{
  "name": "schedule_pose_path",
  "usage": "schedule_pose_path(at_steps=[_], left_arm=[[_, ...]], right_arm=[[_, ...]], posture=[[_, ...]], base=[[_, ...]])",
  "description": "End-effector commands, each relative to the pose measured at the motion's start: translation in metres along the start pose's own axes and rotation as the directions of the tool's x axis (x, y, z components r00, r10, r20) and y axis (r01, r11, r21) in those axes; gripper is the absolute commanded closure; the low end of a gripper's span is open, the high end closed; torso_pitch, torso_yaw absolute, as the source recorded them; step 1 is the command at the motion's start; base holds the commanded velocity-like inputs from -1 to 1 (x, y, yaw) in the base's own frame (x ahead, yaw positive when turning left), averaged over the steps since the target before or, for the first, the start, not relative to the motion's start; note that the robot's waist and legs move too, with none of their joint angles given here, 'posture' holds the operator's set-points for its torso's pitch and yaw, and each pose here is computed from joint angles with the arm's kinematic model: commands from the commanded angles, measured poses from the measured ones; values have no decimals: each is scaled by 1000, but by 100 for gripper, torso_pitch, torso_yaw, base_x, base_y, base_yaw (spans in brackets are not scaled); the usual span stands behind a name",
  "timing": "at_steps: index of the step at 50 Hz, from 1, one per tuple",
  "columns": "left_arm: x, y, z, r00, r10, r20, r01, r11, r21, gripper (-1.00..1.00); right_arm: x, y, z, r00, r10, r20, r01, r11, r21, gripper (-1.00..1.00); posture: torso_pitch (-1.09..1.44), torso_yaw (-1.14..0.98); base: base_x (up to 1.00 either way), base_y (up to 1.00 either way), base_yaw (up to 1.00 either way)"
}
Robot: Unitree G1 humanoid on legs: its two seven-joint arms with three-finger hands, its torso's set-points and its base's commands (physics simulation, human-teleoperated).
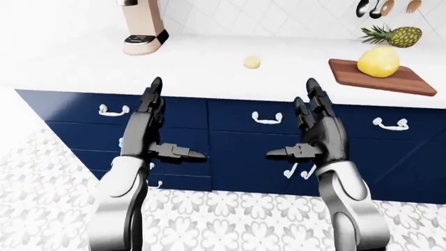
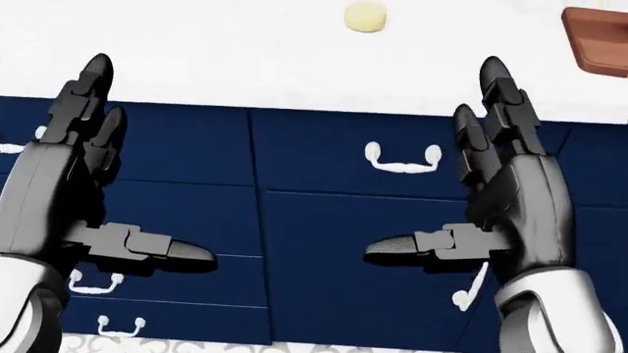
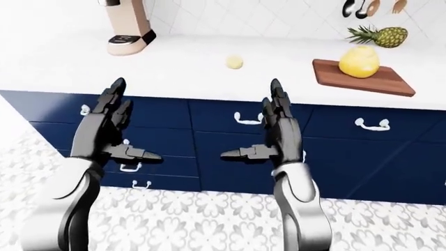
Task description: Pick up the wedge of cheese and place it on the slice of bread to prepare a simple cheese on bread dish.
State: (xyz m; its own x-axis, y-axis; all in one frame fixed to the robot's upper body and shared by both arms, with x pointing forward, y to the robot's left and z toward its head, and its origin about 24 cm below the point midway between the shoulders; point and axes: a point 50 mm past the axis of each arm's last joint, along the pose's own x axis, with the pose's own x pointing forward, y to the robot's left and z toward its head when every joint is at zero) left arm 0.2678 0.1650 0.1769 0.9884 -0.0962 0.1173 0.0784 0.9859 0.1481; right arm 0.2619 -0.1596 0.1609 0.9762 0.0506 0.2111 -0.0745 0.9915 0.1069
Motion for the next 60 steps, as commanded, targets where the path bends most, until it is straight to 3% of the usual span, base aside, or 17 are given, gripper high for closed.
schedule_pose_path(at_steps=[1,21,22,60], left_arm=[[0,-1,15,997,-4,82,3,1000,12,-100],[3,6,23,995,9,101,-10,1000,11,-100],[3,6,23,995,9,101,-10,1000,12,-100],[2,8,30,994,10,109,-11,1000,9,-100]], right_arm=[[0,2,18,996,10,87,-9,1000,-7,-100],[3,11,36,989,62,138,-60,998,-18,-100],[3,12,38,987,73,145,-76,997,14,-100],[1,20,45,982,97,162,-90,995,-46,-100]], posture=[[0,0],[0,0],[0,0],[0,0]], base=[[37,-15,0],[15,-2,0],[0,0,0],[17,6,0]])
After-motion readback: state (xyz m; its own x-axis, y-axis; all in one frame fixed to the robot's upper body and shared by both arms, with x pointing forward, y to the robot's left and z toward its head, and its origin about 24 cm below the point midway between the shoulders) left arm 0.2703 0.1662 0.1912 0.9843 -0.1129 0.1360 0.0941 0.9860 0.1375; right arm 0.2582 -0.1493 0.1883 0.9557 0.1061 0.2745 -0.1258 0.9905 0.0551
